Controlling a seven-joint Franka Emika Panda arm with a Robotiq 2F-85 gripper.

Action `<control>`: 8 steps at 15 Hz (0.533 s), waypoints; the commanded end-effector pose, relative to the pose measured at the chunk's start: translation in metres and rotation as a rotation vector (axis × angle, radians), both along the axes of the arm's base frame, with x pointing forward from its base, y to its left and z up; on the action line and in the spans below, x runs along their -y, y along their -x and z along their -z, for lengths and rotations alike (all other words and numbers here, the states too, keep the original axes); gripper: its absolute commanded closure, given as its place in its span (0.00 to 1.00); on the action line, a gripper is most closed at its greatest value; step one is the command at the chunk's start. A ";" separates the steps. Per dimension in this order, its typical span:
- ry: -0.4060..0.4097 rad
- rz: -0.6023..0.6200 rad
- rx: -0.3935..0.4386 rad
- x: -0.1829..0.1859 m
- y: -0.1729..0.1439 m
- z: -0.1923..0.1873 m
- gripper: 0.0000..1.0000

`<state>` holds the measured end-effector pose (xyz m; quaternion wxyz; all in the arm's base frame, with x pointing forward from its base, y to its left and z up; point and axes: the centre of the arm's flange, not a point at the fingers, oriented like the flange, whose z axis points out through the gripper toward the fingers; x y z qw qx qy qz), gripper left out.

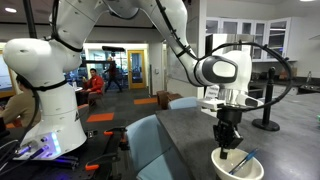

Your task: Move the bowl to the left

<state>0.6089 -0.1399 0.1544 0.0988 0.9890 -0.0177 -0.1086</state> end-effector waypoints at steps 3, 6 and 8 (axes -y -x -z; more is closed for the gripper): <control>-0.023 -0.039 0.058 -0.069 -0.012 -0.038 0.97; -0.027 -0.054 0.074 -0.103 -0.034 -0.043 0.97; 0.001 -0.060 0.070 -0.116 -0.049 -0.044 0.97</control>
